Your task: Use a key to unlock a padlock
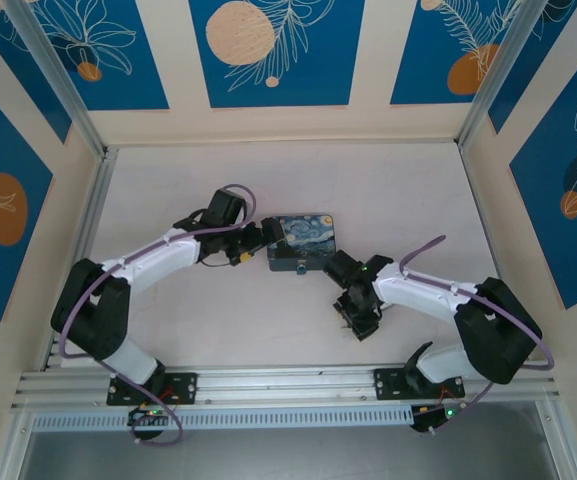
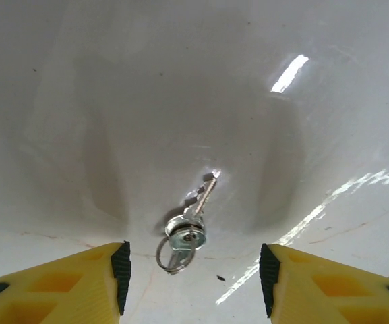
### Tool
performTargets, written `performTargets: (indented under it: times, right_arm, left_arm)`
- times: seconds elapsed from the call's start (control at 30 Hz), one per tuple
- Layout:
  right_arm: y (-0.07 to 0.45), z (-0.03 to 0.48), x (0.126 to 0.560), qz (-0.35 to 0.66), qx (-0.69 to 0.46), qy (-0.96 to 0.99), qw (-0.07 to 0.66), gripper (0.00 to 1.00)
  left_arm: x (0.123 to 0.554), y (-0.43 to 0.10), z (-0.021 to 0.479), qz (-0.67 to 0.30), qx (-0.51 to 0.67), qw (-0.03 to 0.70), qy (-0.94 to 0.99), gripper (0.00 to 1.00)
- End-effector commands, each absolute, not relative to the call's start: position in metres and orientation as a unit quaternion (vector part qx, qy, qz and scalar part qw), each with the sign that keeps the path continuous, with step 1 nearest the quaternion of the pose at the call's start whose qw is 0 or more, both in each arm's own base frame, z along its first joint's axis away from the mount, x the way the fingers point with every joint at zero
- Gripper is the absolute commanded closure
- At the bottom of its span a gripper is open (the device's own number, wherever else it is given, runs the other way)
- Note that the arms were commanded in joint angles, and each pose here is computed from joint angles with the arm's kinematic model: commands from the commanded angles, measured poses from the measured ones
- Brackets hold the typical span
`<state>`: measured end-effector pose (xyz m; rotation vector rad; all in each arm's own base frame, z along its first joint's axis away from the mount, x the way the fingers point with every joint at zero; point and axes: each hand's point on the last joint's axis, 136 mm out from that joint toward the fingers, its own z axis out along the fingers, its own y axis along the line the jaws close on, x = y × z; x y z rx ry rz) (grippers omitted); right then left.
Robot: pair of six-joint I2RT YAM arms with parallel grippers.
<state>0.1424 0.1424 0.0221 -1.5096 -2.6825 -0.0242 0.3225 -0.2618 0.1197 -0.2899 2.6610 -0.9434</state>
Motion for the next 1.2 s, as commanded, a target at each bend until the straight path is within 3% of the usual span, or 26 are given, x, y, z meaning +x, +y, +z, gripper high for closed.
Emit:
performTargets:
  times: [0.0, 0.2, 0.73, 1.17]
  right_arm:
    - [0.143, 0.022, 0.144, 0.005, -0.504, -0.863, 0.041, 0.47]
    - [0.139, 0.014, 0.138, 0.029, -0.506, -0.86, 0.052, 0.53]
    - [0.144, 0.002, 0.132, 0.043, -0.486, -0.871, 0.055, 0.99]
    - [0.132, 0.055, 0.157, -0.11, -0.452, -0.883, -0.056, 1.0]
  left_arm:
    - [0.325, -0.276, 0.129, -0.349, -0.077, 0.153, 0.922, 0.0]
    - [0.325, -0.278, 0.126, -0.352, -0.073, 0.147, 0.921, 0.0]
    - [0.319, -0.271, 0.13, -0.345, -0.073, 0.15, 0.924, 0.0]
    - [0.312, -0.269, 0.148, -0.373, -0.076, 0.165, 0.91, 0.0]
